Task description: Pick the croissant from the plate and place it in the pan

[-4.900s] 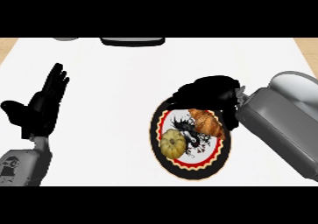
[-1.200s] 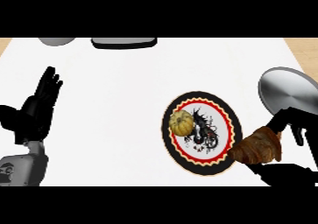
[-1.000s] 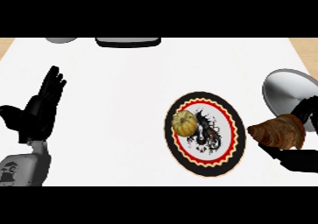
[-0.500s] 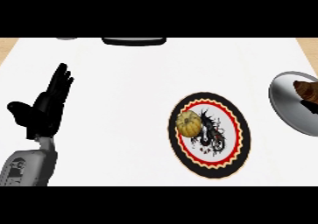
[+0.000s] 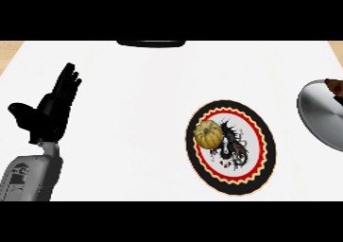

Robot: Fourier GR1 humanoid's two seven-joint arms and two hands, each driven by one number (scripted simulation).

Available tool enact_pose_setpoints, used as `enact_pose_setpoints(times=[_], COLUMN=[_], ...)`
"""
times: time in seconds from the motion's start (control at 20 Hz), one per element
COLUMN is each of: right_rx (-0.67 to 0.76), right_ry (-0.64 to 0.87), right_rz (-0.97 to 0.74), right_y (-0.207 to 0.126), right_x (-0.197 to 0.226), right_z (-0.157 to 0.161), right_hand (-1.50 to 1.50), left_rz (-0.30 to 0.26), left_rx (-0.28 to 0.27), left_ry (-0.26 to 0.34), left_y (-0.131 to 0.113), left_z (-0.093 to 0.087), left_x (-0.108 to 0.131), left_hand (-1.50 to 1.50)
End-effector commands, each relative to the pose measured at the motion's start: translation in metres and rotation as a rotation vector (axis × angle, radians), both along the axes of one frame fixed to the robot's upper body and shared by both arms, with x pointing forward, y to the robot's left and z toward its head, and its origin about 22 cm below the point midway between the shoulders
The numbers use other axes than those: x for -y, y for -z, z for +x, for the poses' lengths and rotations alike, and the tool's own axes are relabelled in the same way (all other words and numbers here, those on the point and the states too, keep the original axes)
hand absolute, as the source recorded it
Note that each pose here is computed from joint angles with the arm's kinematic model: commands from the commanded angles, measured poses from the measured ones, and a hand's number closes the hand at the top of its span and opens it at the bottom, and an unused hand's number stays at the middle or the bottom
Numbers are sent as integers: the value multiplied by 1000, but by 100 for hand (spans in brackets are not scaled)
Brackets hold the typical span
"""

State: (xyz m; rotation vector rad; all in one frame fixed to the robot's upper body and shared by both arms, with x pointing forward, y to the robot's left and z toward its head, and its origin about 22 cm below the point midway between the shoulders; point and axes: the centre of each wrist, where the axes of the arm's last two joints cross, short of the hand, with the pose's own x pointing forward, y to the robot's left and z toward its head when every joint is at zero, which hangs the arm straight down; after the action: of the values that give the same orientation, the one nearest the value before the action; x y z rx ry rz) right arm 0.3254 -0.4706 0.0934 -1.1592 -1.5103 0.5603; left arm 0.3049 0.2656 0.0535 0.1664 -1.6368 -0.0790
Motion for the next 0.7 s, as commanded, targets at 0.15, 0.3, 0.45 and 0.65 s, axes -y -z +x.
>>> enact_pose_setpoints(times=[0.15, 0.3, 0.45, 0.65], right_rx=[-9, -215, -313, -265], right_ry=[-13, -24, -111, -146], right_rz=[196, 242, 343, 339], right_y=[29, 45, 46, 47], right_x=[9, 8, 8, 15], right_z=[10, 9, 12, 6], right_hand=[150, -150, -150, -150], left_rz=[-1, -7, -11, -11], left_rx=[5, 15, 16, -7], left_ry=[21, 25, 26, 14], left_y=[5, 1, -5, 18], left_z=[0, 1, 10, 2], left_x=[4, 5, 6, 11], left_hand=[0, 0, 0, 0])
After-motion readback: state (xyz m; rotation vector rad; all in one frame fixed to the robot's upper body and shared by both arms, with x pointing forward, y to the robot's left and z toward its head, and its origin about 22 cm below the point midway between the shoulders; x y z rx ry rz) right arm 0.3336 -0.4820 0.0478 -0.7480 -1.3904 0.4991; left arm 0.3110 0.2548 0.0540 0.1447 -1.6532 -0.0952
